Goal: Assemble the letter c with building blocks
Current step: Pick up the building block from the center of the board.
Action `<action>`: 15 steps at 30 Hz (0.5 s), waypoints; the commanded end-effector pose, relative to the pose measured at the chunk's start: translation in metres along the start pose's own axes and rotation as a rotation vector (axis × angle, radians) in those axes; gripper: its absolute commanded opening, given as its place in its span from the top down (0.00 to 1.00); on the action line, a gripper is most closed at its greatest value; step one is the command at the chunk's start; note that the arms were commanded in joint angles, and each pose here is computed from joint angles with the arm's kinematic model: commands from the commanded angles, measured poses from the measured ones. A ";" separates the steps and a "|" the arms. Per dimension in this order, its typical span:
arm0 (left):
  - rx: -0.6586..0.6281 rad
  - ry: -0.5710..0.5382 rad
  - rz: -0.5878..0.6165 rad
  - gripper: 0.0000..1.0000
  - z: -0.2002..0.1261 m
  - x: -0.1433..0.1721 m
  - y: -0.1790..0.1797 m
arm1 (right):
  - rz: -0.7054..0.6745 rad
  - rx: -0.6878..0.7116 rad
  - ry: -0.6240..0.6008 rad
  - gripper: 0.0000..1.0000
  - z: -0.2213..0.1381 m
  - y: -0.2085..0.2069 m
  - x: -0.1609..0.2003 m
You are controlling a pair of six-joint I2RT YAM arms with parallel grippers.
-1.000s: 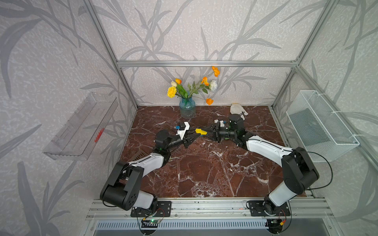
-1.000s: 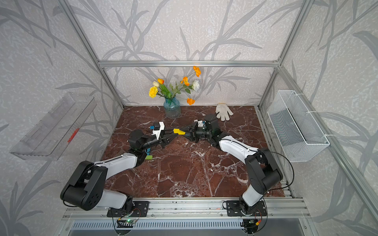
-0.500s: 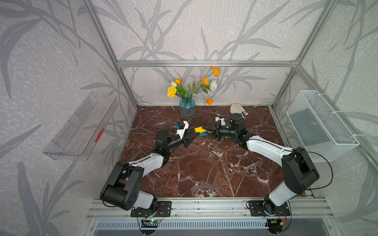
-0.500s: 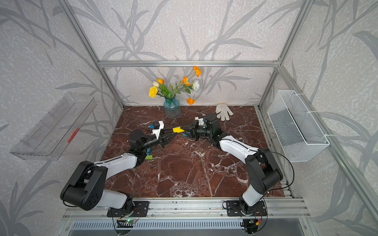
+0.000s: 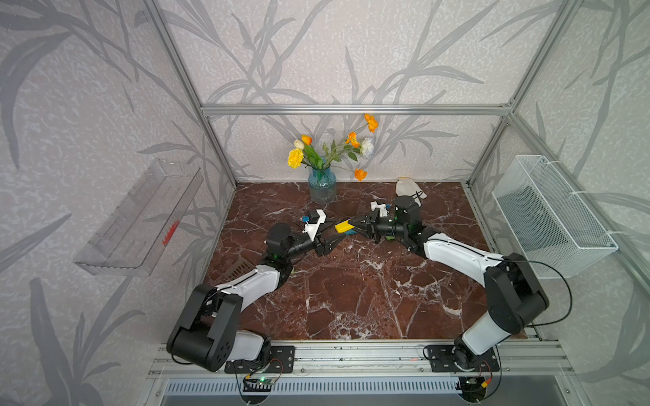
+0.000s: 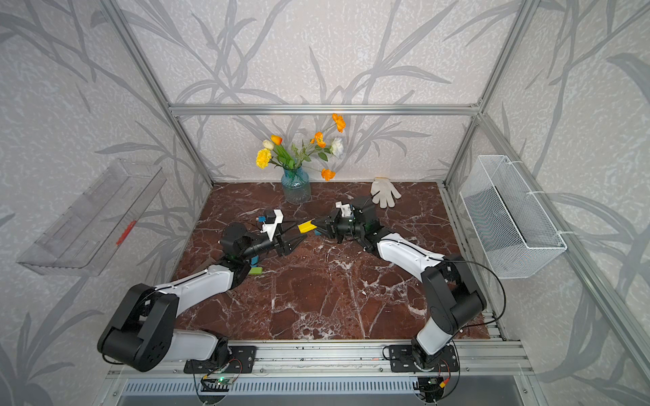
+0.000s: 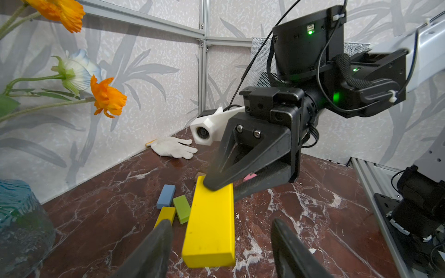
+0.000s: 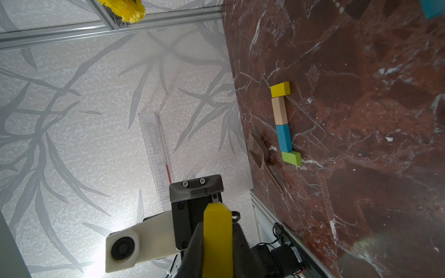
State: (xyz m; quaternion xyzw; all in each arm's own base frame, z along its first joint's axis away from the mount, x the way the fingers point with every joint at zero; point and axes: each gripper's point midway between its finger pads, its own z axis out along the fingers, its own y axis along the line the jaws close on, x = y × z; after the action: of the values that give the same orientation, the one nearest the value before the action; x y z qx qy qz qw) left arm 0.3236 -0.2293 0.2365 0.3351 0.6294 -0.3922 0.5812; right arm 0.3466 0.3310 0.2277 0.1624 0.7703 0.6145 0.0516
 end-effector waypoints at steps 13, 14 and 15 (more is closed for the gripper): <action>-0.371 0.232 -0.617 0.33 -0.060 0.015 0.049 | -0.332 0.048 -0.181 0.84 0.018 -0.007 -0.033; -0.402 0.255 -0.638 0.33 -0.067 0.019 0.050 | -0.361 0.043 -0.196 0.83 0.020 -0.004 -0.033; -0.435 0.274 -0.658 0.33 -0.074 0.022 0.053 | -0.367 0.059 -0.202 0.83 0.025 -0.012 -0.036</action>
State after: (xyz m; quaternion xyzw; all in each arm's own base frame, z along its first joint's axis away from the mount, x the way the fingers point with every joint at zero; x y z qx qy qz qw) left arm 0.3405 -0.1577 0.2218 0.0982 0.8024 -0.3902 0.4406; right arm 0.3718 0.3333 0.2011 0.1111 0.7999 0.5634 0.1741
